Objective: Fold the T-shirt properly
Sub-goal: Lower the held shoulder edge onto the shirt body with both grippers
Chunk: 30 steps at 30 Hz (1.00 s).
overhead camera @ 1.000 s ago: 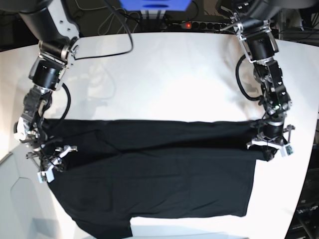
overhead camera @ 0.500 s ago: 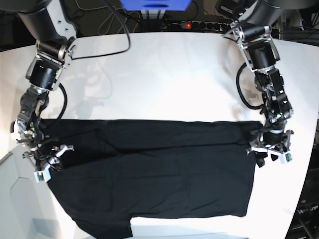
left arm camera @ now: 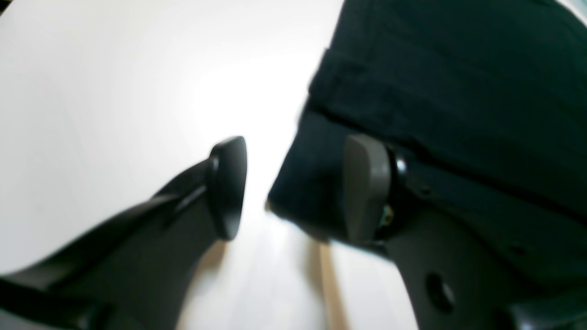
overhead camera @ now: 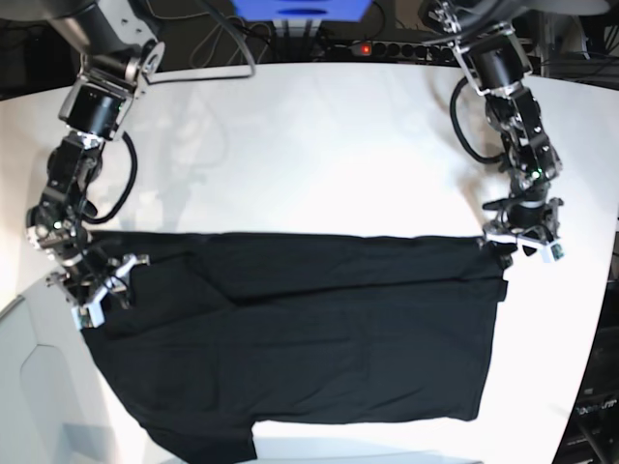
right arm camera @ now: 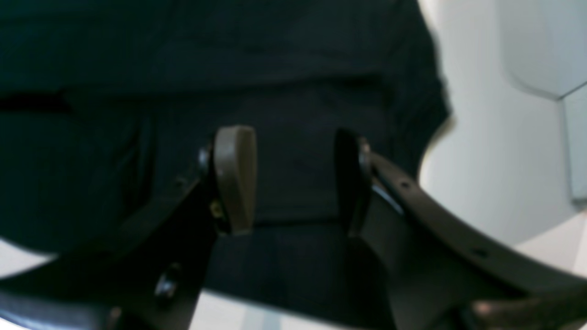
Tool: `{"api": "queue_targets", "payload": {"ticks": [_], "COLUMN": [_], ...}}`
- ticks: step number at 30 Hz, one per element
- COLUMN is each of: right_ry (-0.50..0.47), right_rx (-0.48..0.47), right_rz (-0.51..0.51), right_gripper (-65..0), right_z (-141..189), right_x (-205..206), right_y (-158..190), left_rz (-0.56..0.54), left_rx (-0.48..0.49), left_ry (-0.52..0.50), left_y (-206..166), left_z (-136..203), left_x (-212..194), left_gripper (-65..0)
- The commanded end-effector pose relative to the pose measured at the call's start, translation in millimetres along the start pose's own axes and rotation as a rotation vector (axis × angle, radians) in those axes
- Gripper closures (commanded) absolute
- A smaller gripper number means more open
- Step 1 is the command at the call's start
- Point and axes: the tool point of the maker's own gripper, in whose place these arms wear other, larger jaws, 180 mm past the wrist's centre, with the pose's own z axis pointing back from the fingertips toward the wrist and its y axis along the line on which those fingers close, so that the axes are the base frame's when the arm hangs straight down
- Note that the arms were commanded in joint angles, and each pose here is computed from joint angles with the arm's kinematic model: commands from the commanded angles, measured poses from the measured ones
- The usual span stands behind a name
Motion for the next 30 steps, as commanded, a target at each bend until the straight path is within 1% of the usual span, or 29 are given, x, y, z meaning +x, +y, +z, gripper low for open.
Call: {"api": "queue_targets", "payload": {"ticks": [1, 3, 6, 9, 14, 17, 18, 19, 21, 24, 28, 30], "right_ry": [-0.075, -0.069, -0.068, -0.061, -0.016, 0.019, 0.032, 0.048, 0.084, 0.120, 0.094, 0.104], "right_rx": [-0.017, -0.020, -0.026, -0.035, -0.095, -0.123, -0.121, -0.122, -0.124, -0.134, -0.163, -0.158], "right_rz": [0.023, 0.031, 0.043, 0.053, -0.030, -0.057, -0.063, -0.067, -0.079, -0.122, -0.197, -0.209], "right_gripper": [-28.9, -29.8, -34.0, -36.0, -36.0, -36.0, -36.0, -36.0, -36.0, -36.0, -36.0, -36.0], "right_z": [7, 11, 16, 18, 23, 27, 26, 26, 26, 27, 29, 27], "right_x": [25, 20, 17, 15, -10, -27, -32, -38, -52, -69, -74, -79], "right_y": [-9, -8, -7, -11, -45, -65, -67, -71, -78, -90, -105, -105], "left_rz": [-0.001, 0.003, 0.002, 0.005, 0.015, 0.019, 0.014, 0.009, 0.010, 0.015, 0.019, 0.018], "left_rx": [-0.001, 0.000, -0.003, -0.006, -0.013, -0.014, -0.017, -0.020, -0.017, -0.015, -0.012, -0.012], "left_ry": [-0.043, -0.032, -0.024, -0.018, 0.003, 0.033, 0.046, 0.059, 0.074, 0.097, 0.112, 0.112], "left_y": [2, 3, 1, 0, -5, -5, -6, -7, -5, -4, -3, -3], "left_z": [-1, -3, -4, -4, -4, -6, -7, -8, -9, -10, -11, -11], "left_x": [15, 11, 8, 7, -3, -14, -18, -23, -29, -39, -45, -45], "left_gripper": [-32.7, -32.8, -32.8, -32.8, -32.5, -32.0, -30.3, -27.1, -18.8, -9.1, -0.7, 0.0]}}
